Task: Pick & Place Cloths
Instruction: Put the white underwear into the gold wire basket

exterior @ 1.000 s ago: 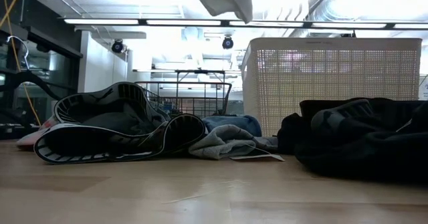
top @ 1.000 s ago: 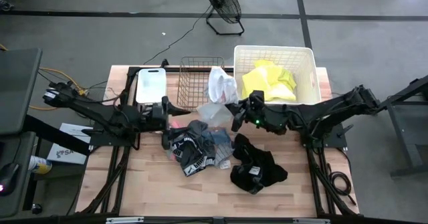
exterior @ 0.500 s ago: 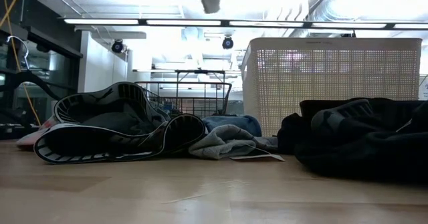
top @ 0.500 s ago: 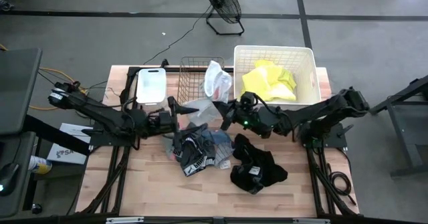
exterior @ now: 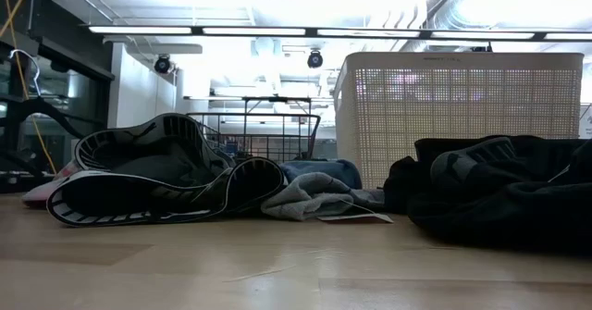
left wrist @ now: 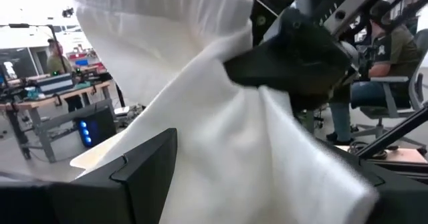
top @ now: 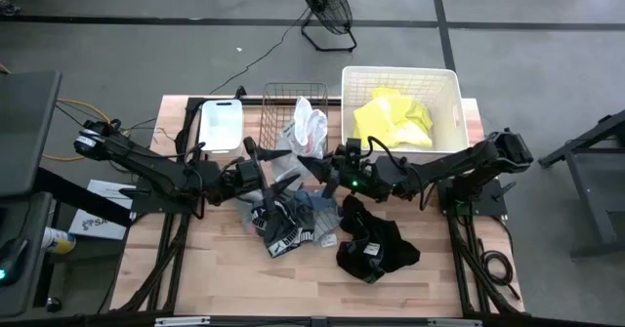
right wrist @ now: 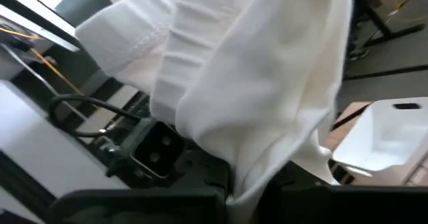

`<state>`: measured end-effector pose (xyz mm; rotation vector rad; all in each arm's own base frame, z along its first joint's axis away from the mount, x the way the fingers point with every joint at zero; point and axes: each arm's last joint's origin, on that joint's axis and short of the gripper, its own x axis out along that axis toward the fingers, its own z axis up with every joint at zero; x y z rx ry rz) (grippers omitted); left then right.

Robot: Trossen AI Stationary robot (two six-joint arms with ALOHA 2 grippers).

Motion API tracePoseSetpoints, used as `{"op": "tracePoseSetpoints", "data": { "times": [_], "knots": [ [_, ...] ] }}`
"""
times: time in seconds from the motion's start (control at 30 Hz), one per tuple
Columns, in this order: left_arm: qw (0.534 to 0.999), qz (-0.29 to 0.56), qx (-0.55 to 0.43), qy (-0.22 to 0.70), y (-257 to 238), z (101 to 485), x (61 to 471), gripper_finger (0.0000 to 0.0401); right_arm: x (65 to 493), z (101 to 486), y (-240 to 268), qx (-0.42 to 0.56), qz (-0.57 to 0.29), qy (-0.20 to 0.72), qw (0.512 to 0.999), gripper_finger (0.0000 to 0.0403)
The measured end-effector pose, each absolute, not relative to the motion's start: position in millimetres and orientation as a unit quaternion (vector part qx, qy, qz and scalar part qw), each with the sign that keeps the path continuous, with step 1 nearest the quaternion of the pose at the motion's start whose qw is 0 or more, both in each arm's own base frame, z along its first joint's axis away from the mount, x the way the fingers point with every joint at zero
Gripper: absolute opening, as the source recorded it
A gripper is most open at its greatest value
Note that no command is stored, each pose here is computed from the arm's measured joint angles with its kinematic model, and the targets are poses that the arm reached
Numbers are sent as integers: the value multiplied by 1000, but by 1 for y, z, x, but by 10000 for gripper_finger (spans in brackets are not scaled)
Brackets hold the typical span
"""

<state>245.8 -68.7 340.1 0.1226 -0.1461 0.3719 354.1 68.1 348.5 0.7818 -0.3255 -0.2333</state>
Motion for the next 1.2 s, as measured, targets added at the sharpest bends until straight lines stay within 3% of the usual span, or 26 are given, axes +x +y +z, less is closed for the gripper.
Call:
{"op": "tracePoseSetpoints", "data": {
  "times": [1.2],
  "knots": [
    [977,150,116,-98,-72,343,249,284,358,343,68,429,-31,-105,897,20]
  ]
}}
